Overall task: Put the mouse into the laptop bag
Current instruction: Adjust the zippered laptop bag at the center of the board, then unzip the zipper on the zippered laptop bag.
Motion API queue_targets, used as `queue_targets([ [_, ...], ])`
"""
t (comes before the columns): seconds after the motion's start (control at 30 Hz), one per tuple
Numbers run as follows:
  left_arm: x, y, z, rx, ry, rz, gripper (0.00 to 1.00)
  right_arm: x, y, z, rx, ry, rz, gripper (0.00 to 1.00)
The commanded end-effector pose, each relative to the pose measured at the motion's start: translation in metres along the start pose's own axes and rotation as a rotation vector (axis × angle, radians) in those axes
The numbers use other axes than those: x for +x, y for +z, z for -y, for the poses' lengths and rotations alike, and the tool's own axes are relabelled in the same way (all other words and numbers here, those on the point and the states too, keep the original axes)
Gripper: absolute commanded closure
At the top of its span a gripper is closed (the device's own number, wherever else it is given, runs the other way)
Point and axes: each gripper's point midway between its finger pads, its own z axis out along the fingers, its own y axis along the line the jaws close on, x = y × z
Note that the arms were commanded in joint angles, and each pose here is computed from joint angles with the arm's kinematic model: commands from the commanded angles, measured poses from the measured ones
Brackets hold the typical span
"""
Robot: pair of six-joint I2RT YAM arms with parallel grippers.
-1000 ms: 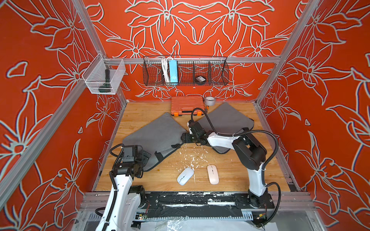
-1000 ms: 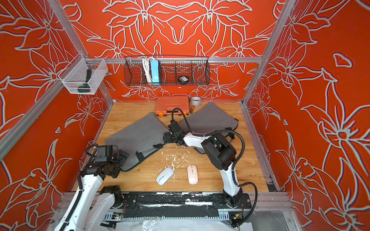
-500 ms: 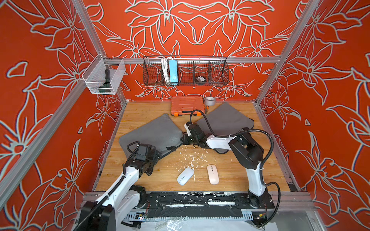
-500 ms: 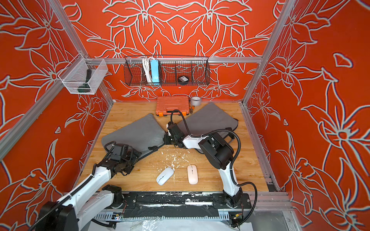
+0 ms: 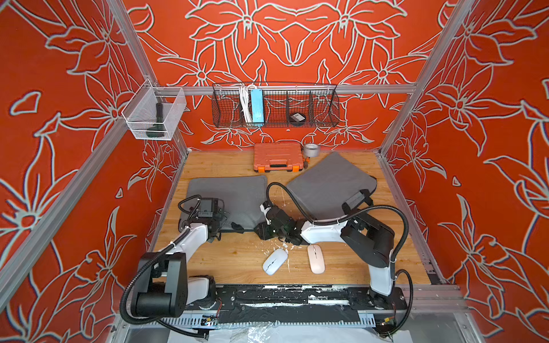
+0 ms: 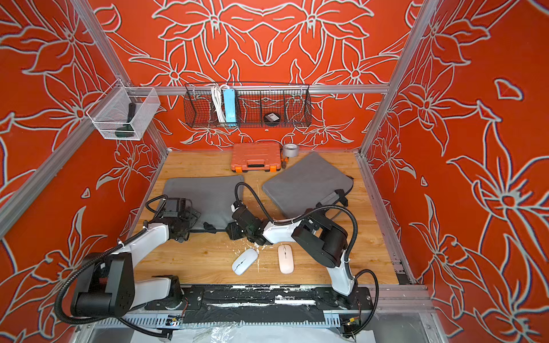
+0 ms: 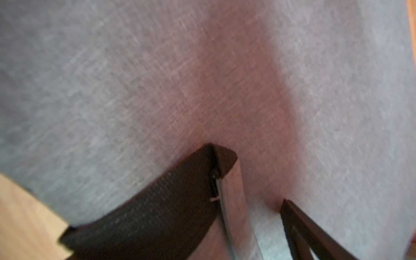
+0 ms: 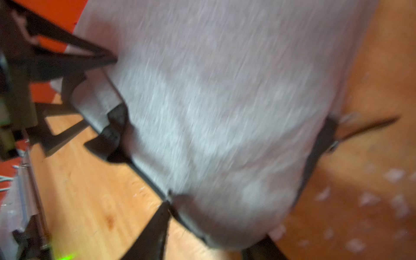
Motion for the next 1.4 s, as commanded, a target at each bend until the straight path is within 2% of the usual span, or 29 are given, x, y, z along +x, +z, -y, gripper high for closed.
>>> queue_targets([
  [0.0, 0.011, 0.005, -0.027, -0.121, 0.094, -0.060, 0.04, -0.001, -0.027, 0.000, 0.013, -0.082, 0.020, 0.33],
  [0.1, 0.007, -0.003, -0.028, -0.112, 0.102, -0.043, 0.03, -0.012, -0.053, 0.010, 0.046, -0.167, 0.092, 0.23],
  [0.3, 0.009, -0.034, -0.023, 0.025, 0.069, -0.001, 0.04, -0.036, -0.083, 0.042, 0.074, -0.260, 0.150, 0.21],
  [0.43, 0.028, -0.050, -0.012, 0.196, 0.045, -0.046, 0.03, -0.046, -0.077, 0.070, 0.081, -0.287, 0.132, 0.29],
  [0.5, 0.041, -0.054, -0.007, 0.289, 0.031, -0.083, 0.03, -0.052, -0.069, 0.077, 0.033, -0.309, 0.129, 0.33],
  [0.6, 0.051, -0.059, -0.004, 0.359, 0.016, -0.114, 0.03, -0.056, -0.054, 0.074, -0.066, -0.347, 0.078, 0.39],
  [0.7, 0.056, -0.064, 0.001, 0.414, 0.016, -0.125, 0.03, -0.058, -0.038, 0.070, -0.140, -0.379, 0.034, 0.38],
  [0.97, 0.073, -0.055, 0.001, 0.438, -0.003, -0.212, 0.03, -0.064, -0.002, 0.076, -0.178, -0.407, -0.043, 0.40],
  [1.27, 0.070, -0.054, 0.002, 0.436, -0.001, -0.199, 0.03, -0.055, 0.009, 0.075, -0.217, -0.384, -0.108, 0.42],
  [1.37, 0.070, -0.053, 0.001, 0.433, -0.003, -0.197, 0.03, -0.048, 0.009, 0.074, -0.237, -0.379, -0.120, 0.46],
])
